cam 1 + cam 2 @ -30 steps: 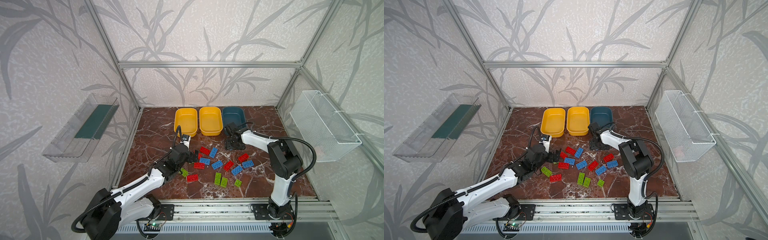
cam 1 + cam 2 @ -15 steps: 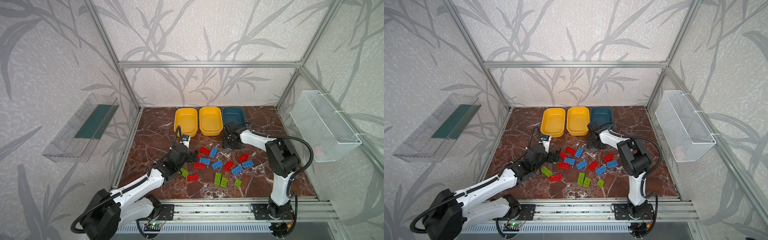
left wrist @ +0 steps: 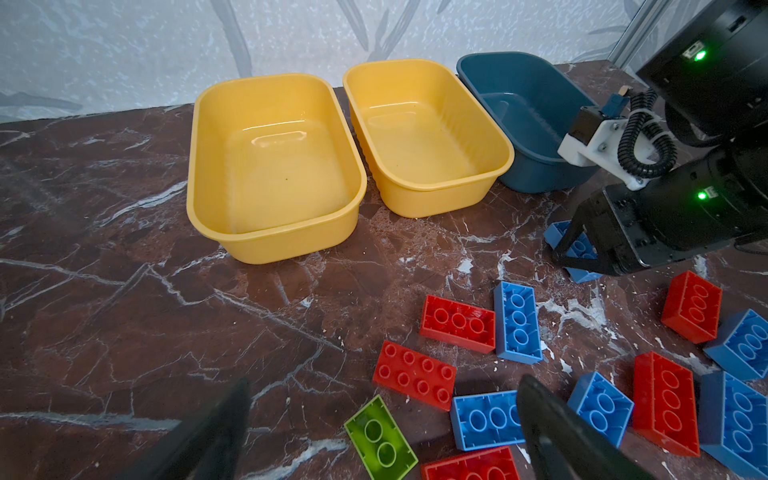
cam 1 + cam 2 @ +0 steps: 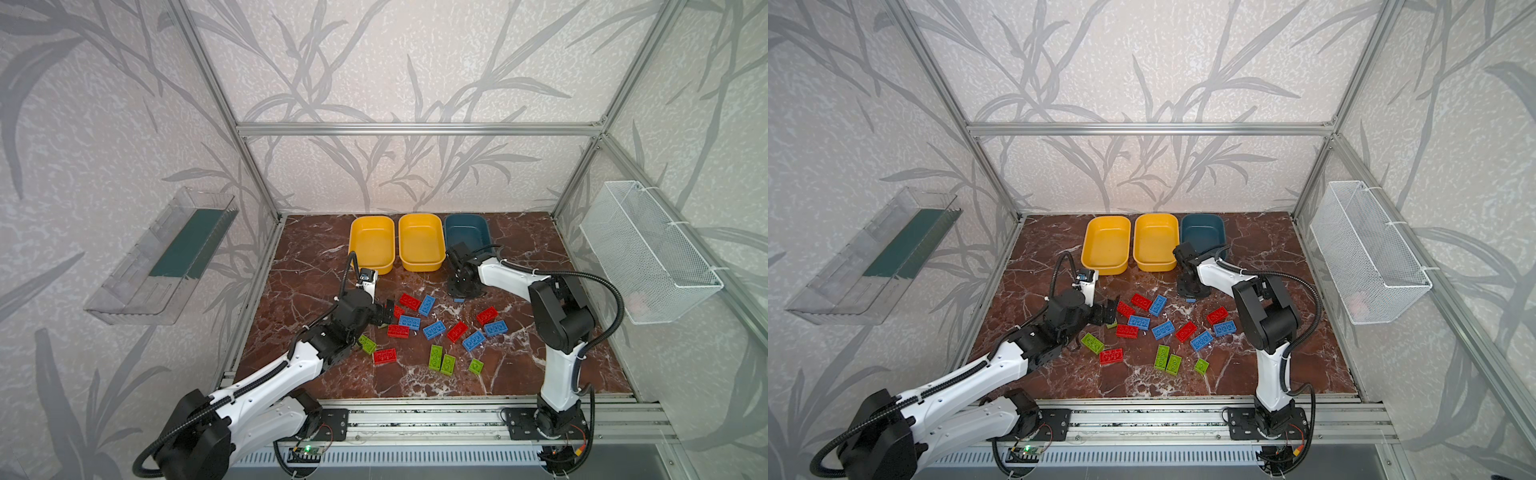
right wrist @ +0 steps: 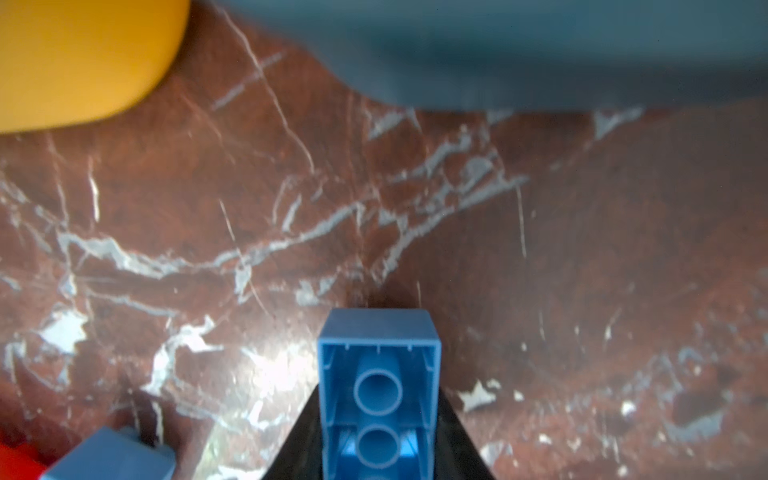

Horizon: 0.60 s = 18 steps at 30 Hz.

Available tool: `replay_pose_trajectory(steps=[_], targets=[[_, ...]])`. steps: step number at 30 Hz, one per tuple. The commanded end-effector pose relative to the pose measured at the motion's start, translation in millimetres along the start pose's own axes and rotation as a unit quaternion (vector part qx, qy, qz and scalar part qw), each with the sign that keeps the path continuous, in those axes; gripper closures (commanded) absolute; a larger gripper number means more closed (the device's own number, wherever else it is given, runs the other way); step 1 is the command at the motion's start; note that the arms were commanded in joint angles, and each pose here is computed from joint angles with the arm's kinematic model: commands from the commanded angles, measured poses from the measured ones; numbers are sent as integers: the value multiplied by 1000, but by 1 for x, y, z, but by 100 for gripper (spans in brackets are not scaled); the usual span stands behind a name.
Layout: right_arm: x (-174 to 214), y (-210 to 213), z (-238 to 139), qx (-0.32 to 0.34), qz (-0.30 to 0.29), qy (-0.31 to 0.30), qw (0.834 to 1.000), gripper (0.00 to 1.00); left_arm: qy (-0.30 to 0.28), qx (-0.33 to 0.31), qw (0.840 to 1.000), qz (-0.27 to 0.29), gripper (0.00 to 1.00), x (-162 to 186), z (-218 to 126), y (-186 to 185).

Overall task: Sort the legos into containers by color
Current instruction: 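Reach the right gripper to a blue brick and grasp it, then carry the blue brick into the middle yellow tub and release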

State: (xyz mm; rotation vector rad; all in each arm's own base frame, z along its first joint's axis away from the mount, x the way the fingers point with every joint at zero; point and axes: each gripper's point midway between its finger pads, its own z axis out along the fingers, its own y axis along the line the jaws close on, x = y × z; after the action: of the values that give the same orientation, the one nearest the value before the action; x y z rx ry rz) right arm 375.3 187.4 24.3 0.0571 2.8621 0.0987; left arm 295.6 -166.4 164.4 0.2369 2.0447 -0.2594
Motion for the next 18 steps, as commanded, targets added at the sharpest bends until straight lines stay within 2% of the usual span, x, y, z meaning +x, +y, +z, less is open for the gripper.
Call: replay_pose_trajectory(steps=[1,7,10,18], targets=[[5,12,-38,-14,-26,-9,1000,76,1,2,1000,4,1,-1,-5,0],[-29,49,-79,-74,-47,-56,995,75,-3,14,1000,-5,1,-6,-8,-4],[-56,70,-86,-99,-58,-83,990,75,1,24,1000,-10,1,-8,-6,-9],[-118,112,-57,-110,-82,-115,984,73,11,38,999,-9,1,-19,6,-22]])
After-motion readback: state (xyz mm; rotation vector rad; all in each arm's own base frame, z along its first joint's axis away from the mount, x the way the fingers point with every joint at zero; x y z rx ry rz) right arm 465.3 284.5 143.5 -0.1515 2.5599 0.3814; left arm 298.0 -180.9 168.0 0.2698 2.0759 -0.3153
